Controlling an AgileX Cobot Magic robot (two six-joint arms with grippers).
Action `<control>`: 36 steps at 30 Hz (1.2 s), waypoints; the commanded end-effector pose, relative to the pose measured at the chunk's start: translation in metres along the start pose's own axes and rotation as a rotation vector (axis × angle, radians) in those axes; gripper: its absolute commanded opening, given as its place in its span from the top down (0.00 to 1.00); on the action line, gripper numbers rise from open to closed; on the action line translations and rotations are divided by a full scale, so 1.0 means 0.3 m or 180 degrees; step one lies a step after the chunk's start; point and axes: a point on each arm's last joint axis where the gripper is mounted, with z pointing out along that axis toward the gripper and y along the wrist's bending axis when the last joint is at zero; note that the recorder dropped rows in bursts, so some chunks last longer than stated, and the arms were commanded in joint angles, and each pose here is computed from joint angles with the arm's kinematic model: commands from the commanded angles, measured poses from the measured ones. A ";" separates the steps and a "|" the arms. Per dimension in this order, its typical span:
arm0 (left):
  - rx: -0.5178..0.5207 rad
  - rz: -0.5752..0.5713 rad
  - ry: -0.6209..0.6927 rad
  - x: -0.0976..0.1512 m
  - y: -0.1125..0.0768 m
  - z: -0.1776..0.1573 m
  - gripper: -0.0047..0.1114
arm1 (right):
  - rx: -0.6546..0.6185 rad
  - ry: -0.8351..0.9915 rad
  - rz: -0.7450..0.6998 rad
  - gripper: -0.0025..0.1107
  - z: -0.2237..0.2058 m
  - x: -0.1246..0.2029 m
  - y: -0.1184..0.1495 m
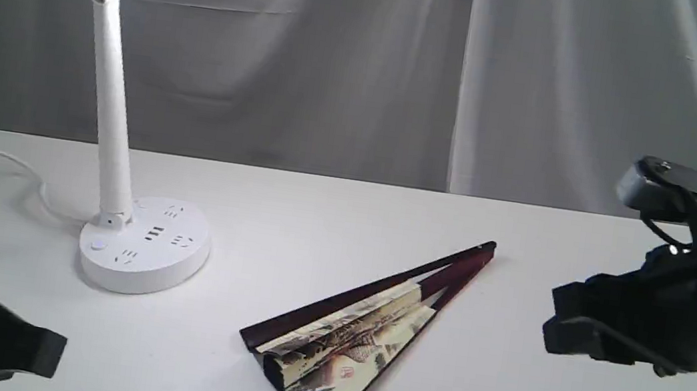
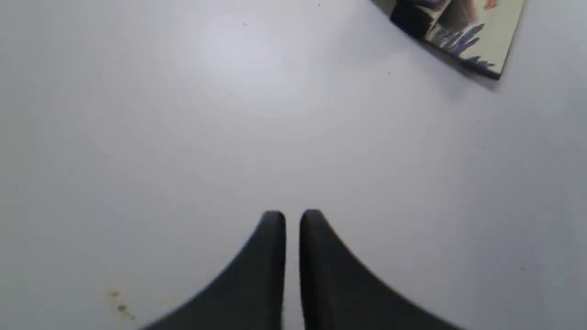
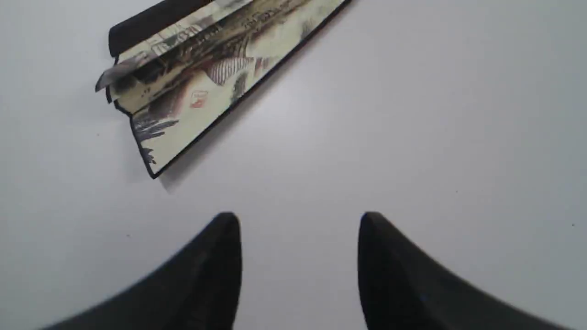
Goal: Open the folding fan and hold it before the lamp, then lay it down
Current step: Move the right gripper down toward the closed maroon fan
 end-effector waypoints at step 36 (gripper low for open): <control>0.0528 -0.0683 0.0434 -0.008 -0.087 0.265 0.91 | -0.0396 0.0299 -0.1121 0.44 0.554 -0.310 0.028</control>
